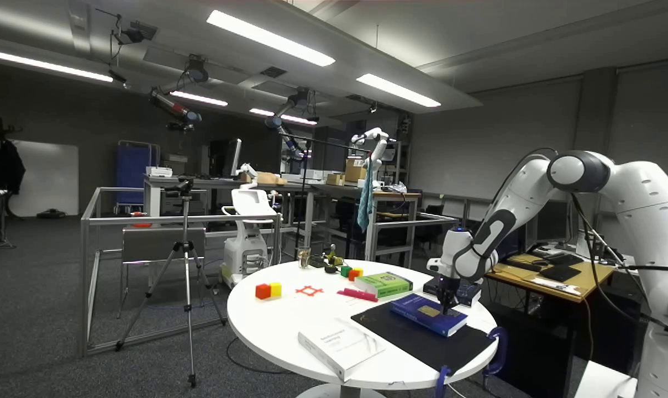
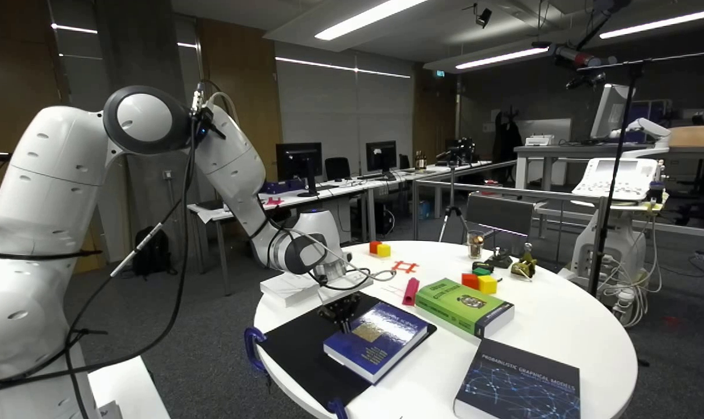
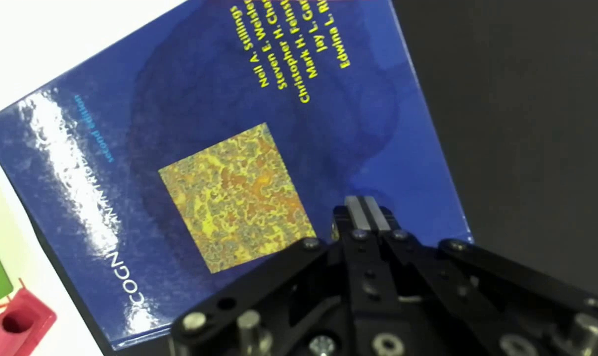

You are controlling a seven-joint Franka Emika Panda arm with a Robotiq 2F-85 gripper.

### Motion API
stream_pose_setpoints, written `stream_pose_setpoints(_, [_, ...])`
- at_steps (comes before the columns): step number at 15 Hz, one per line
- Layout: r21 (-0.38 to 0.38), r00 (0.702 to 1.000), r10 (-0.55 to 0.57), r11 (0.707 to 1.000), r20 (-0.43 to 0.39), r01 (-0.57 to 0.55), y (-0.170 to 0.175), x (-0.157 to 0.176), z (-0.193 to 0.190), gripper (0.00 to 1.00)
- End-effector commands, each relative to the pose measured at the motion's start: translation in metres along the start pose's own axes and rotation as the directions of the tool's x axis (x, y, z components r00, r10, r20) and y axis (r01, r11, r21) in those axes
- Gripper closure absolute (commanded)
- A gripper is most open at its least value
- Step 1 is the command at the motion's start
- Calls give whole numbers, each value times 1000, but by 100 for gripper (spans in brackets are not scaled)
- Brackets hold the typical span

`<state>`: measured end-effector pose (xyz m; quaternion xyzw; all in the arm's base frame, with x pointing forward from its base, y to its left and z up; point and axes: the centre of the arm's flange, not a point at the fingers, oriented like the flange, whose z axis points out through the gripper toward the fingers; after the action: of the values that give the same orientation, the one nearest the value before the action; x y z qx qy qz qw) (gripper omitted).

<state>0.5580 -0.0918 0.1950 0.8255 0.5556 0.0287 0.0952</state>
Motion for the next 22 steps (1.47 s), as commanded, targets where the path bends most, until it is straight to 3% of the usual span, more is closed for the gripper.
stream_pose_setpoints(1, [-27,996,82,996,-22,-83,-33,-15,-44,100])
stream_pose_setpoints(8, [-11,943,315,948,-106,-318,-65,-37,-125,100])
stream_pose_setpoints(16, [158,791,550,835,-269,-527,-93,-50,-199,100])
stream_pose_setpoints(22, [302,717,628,777,-303,-553,-108,-70,-228,100])
